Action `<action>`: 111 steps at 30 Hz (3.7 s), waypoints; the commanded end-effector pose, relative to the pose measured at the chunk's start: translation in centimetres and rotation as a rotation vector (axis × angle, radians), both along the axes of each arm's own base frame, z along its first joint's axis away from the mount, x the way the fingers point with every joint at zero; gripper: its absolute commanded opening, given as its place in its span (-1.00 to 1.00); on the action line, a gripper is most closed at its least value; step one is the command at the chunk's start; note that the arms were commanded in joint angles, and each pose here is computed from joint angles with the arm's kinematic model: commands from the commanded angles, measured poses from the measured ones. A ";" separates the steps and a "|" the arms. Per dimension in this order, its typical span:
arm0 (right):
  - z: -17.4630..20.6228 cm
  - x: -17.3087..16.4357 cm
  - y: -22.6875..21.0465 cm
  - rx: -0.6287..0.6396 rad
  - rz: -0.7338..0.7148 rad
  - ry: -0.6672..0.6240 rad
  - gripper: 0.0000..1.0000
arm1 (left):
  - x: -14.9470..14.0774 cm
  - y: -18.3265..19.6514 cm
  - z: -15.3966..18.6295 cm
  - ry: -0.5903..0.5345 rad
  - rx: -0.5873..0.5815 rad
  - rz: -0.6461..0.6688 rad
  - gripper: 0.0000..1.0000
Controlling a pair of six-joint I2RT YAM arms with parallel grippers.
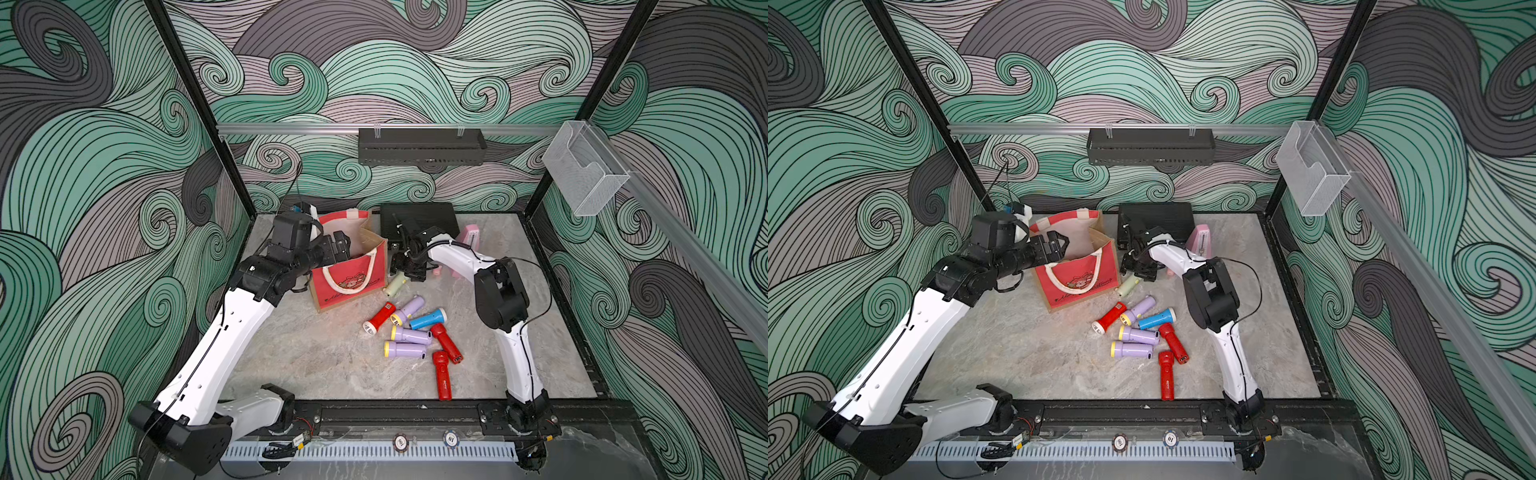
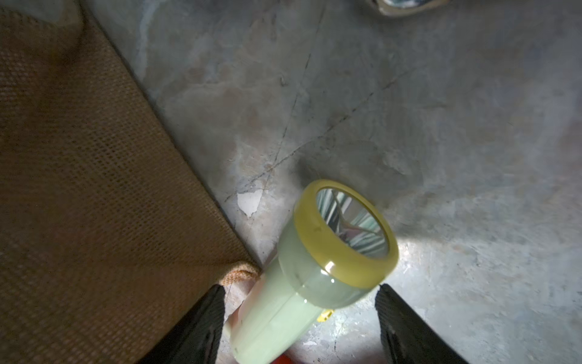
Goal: Put the flashlights into the tote bags
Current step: Pick up the flashlight from the center of the board, then place the flashlight in the canvas bag.
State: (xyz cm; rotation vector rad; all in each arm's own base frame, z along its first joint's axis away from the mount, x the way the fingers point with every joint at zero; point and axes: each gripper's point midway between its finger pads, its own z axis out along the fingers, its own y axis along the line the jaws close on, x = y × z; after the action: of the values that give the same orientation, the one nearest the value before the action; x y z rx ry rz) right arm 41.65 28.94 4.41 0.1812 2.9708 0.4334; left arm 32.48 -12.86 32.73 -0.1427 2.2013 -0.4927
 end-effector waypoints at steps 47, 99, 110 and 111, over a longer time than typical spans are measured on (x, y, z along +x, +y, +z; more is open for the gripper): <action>-3.3 0.1 -4.8 -0.133 -0.046 0.031 -0.29 | -0.6 -1.6 1.9 -0.073 -0.030 -0.047 0.97; 36.5 -5.6 -2.4 0.768 0.070 -0.806 -1.00 | 0.8 -19.9 6.3 -0.059 -0.429 -0.602 0.53; 36.0 -6.2 -2.4 0.750 0.085 -0.802 -1.00 | 1.1 -20.8 4.9 -0.031 -0.420 -0.613 0.31; 35.9 -6.2 -2.3 0.750 0.086 -0.800 -1.00 | 1.1 -20.9 4.9 -0.030 -0.419 -0.615 0.31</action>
State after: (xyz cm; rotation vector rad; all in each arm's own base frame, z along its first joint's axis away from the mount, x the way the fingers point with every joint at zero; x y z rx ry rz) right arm 36.19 26.54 38.80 -0.0298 1.9838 1.2395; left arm 33.33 -33.22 36.22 0.3029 2.1080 -1.2784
